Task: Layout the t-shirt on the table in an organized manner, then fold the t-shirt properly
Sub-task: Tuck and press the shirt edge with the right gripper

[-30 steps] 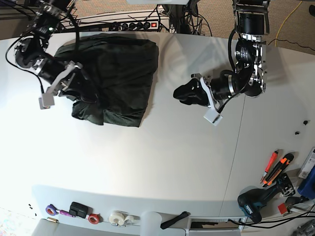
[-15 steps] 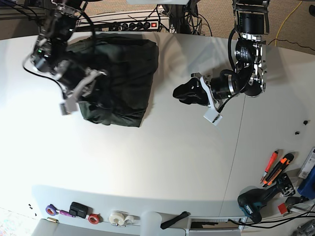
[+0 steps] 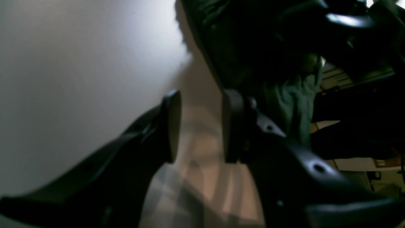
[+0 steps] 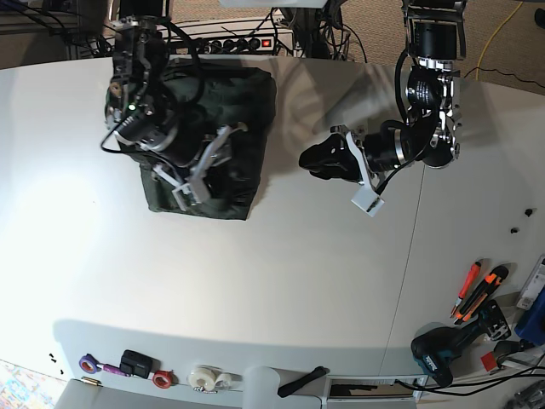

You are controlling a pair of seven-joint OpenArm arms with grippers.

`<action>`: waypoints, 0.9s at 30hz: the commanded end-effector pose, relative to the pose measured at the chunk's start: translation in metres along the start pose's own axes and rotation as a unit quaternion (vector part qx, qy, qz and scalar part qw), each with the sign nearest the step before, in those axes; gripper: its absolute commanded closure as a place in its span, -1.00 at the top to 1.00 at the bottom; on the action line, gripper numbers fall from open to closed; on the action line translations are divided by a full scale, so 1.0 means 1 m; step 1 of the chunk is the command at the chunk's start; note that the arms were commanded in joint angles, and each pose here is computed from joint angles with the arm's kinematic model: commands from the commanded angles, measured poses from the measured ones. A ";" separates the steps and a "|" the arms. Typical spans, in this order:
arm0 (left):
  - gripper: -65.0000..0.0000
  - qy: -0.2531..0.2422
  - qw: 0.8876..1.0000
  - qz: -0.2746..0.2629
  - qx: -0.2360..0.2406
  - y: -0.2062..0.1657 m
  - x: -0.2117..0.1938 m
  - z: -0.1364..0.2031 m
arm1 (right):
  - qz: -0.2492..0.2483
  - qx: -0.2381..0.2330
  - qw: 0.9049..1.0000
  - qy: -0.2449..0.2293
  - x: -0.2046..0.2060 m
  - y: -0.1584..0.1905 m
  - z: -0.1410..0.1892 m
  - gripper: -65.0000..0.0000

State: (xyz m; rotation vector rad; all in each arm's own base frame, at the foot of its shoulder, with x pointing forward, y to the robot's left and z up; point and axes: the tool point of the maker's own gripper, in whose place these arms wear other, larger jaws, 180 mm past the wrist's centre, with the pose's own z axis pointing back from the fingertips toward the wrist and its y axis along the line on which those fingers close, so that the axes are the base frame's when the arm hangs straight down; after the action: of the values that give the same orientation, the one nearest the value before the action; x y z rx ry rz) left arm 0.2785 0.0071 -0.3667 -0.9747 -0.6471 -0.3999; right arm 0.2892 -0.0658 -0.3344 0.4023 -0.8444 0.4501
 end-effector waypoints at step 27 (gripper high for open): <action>-0.38 -0.021 1.000 -0.014 -0.010 -0.005 0.016 0.002 | -0.074 -0.201 0.977 0.012 -0.036 -0.156 0.137 0.00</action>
State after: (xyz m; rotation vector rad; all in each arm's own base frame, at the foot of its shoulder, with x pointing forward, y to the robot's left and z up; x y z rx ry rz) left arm 0.2775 0.0072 -0.3676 -0.9725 -0.6404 -0.4034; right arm 0.2588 -0.2730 -0.3176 0.0904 -0.8052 0.1158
